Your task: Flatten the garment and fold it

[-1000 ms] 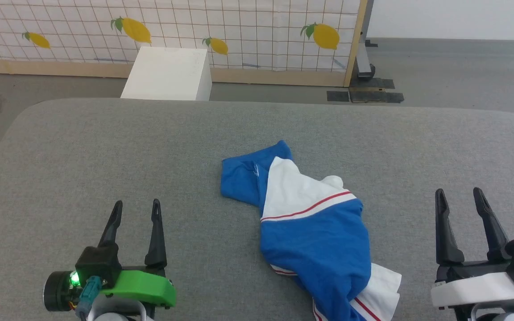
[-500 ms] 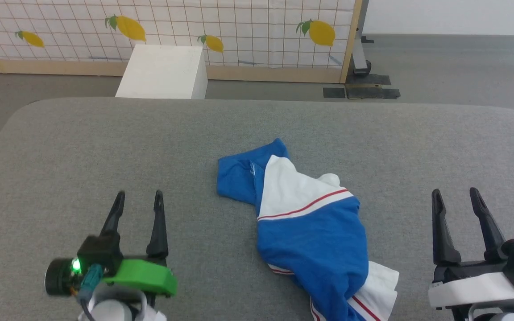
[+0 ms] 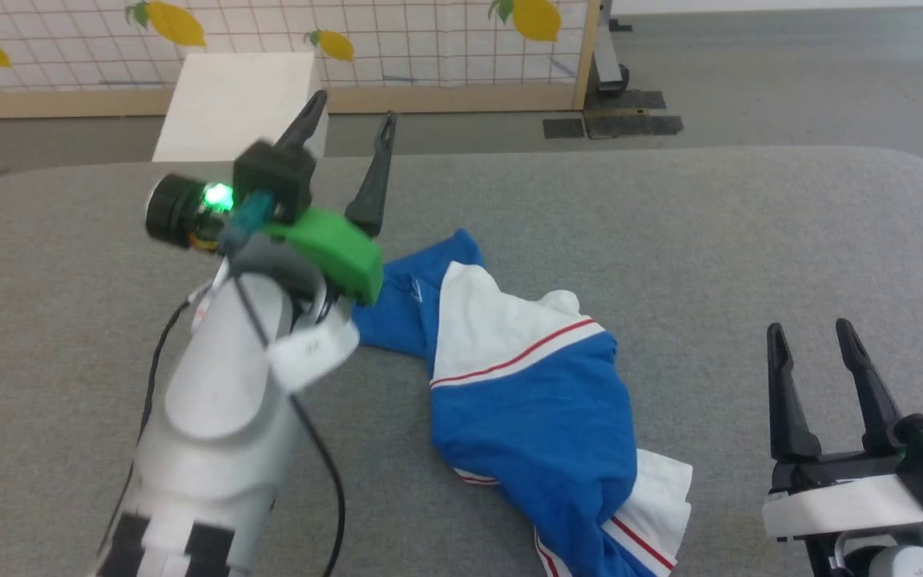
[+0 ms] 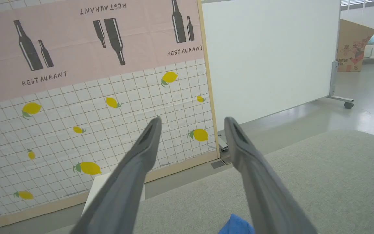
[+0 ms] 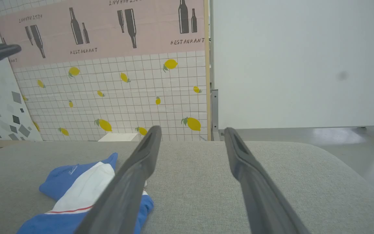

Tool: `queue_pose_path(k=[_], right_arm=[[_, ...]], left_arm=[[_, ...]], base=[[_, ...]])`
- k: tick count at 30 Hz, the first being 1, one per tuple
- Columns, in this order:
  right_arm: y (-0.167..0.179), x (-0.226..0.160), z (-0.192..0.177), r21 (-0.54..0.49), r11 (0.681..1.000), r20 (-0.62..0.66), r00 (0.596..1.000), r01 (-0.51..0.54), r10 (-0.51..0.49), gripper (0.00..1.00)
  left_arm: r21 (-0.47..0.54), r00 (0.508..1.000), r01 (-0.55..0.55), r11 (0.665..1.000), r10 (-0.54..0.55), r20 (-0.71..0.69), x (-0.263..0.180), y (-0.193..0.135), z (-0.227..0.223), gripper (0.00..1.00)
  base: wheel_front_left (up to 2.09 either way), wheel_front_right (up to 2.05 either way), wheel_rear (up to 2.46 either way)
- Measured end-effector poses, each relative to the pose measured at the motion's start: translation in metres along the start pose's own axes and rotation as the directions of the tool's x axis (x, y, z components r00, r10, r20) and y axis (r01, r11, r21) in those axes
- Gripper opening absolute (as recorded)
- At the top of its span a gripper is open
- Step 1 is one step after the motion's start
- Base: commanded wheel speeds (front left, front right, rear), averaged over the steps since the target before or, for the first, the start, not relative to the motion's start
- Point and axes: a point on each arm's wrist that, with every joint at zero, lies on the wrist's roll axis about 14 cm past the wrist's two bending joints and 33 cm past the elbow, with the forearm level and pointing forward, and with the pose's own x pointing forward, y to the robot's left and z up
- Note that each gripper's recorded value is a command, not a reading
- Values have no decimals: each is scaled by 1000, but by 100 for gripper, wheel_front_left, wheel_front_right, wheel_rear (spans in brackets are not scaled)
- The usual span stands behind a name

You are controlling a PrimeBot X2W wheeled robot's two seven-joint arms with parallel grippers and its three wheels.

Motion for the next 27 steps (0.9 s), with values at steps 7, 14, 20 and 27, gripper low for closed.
queue_pose_path(k=[7, 14, 20, 27], right_arm=[[-13, 2, -8, -9, 999, -23, 999, 38, -38, 100], [-23, 13, -13, -9, 998, -30, 997, 67, -67, 100], [-34, 20, -24, -11, 995, -55, 994, 98, -99, 100], [-46, 26, -42, -17, 991, -98, 987, 129, -130, 100]], left_arm=[[-85, 881, 212, 974, -228, -415, 29, -54, -72, 100], [-157, 566, 371, 915, -357, -744, 6, -79, -142, 100], [-216, 315, 452, 865, -382, -869, -10, -83, -180, 100], [-231, 142, 552, 801, -364, -921, -24, -91, -224, 100]], base=[[0, 0, 0], [0, 0, 0], [0, 0, 0], [0, 0, 0]])
